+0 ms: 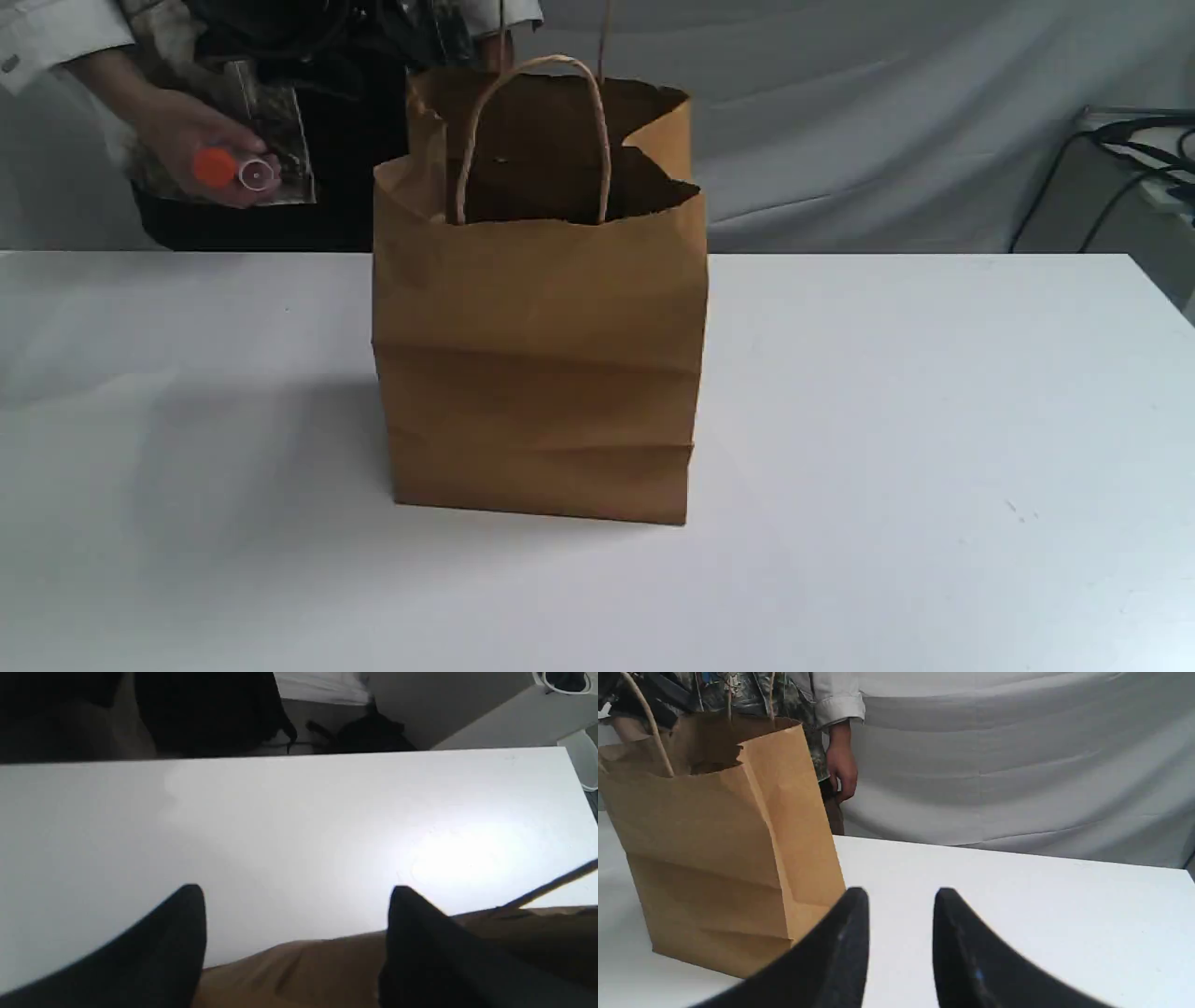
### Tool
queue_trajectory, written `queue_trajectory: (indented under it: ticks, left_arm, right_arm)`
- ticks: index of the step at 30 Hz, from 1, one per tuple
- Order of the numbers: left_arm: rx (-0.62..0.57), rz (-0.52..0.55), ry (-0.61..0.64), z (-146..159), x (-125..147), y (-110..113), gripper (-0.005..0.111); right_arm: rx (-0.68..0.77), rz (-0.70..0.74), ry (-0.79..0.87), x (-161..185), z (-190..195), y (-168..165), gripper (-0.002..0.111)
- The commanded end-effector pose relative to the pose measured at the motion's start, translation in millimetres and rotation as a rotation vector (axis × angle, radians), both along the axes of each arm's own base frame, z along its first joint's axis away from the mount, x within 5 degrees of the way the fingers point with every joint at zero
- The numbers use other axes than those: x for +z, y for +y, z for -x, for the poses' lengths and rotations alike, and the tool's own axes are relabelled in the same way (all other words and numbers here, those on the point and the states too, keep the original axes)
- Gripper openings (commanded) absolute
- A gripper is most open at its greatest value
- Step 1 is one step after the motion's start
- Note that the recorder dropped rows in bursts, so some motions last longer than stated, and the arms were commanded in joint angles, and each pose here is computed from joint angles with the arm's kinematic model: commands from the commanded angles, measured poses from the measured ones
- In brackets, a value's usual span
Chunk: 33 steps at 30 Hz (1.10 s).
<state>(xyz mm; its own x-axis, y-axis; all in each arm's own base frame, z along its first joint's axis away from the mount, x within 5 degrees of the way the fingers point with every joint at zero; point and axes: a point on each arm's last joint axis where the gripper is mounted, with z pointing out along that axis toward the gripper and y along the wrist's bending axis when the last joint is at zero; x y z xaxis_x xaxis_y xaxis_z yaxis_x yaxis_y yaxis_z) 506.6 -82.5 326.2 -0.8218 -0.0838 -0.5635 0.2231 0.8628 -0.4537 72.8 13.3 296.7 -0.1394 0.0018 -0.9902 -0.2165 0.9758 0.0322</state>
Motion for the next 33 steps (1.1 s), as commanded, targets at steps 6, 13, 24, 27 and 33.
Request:
queue_trajectory:
  ticks: [6, 13, 24, 27, 33]
  left_arm:
    - [-0.045, 0.042, -0.043, 13.4, 24.2, -25.3, 0.059]
    - [-0.025, 0.034, -0.036, 18.4, 30.0, -33.2, 0.059]
    - [-0.020, -0.036, 0.054, 28.8, 14.4, -25.8, 0.059]
    - [-0.084, -0.061, 0.064, 37.4, 10.3, -33.5, 0.059]
    - [-0.108, -0.095, 0.056, 40.3, 9.4, -36.4, 0.059]
  right_arm:
    - [0.002, 0.010, -0.004, -0.8, -0.4, 0.3, 0.025]
    - [0.002, 0.010, -0.004, -0.8, -0.4, 0.3, 0.025]
    - [0.006, 0.008, -0.009, -0.2, -0.4, 0.6, 0.025]
    - [0.006, 0.008, -0.009, -0.2, -0.4, 0.6, 0.025]
    - [0.006, 0.008, -0.009, -0.2, -0.4, 0.6, 0.025]
